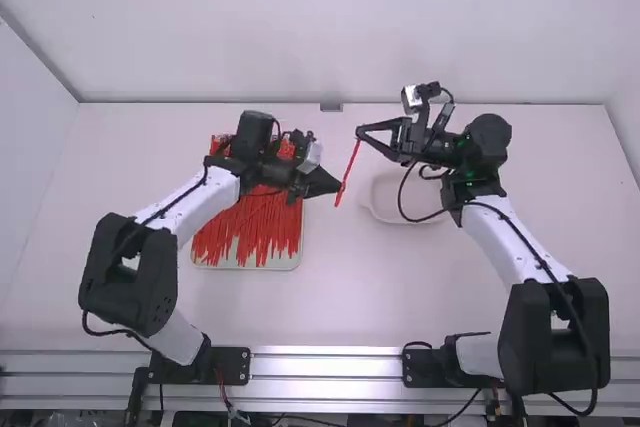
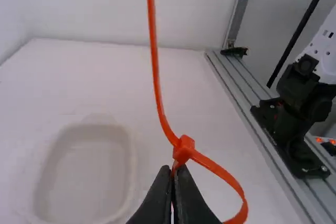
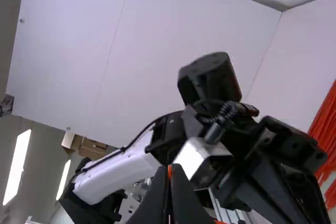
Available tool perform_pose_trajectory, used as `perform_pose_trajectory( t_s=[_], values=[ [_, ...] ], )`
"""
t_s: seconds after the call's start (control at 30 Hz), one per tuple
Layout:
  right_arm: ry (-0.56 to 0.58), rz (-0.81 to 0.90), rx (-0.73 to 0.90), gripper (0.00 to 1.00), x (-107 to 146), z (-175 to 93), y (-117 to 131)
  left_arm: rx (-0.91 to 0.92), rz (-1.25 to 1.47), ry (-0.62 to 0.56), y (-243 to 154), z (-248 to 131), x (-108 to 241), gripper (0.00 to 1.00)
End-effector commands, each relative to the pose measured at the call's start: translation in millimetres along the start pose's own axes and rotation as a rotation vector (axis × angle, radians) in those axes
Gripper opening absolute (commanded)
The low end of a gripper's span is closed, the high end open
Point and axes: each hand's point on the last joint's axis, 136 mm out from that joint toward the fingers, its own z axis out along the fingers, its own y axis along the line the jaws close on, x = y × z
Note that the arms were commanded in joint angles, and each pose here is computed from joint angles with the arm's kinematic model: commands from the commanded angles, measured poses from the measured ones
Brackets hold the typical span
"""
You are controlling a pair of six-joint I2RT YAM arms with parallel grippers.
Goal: Fasten the cable tie
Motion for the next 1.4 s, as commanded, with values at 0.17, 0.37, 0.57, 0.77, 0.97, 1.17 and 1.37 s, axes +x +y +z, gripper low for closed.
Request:
perform_pose_trajectory(
  t_s=[0.17, 0.37, 0.57, 0.77, 0.97, 1.17, 1.37],
  values=[
    [-0.057, -0.045, -0.017, 0.00, -14, -4, 20, -0.069, -0.220, 0.061, -1, 2, 50, 0.02],
    [-0.059, -0.045, -0.016, 0.00, -15, -5, 20, -0.069, -0.205, 0.040, 2, 4, 43, 0.02],
    [-0.050, -0.048, -0.013, 0.00, -14, -8, 19, -0.095, -0.204, -0.013, 15, 3, 23, 0.02],
    [-0.039, -0.063, -0.012, 0.28, -12, -8, 19, -0.134, -0.169, -0.114, 31, -7, -16, 0.02],
    [-0.002, -0.068, -0.013, 0.44, -6, -7, 19, -0.058, -0.075, -0.225, 16, -28, -70, 0.02],
    [0.020, -0.093, -0.019, 0.48, -1, -4, 19, -0.028, -0.053, -0.274, 1, -39, -98, 0.02],
    [0.051, -0.103, -0.033, 0.49, 8, 6, 22, 0.000, -0.058, -0.295, -11, -37, -110, 0.02]
  ],
)
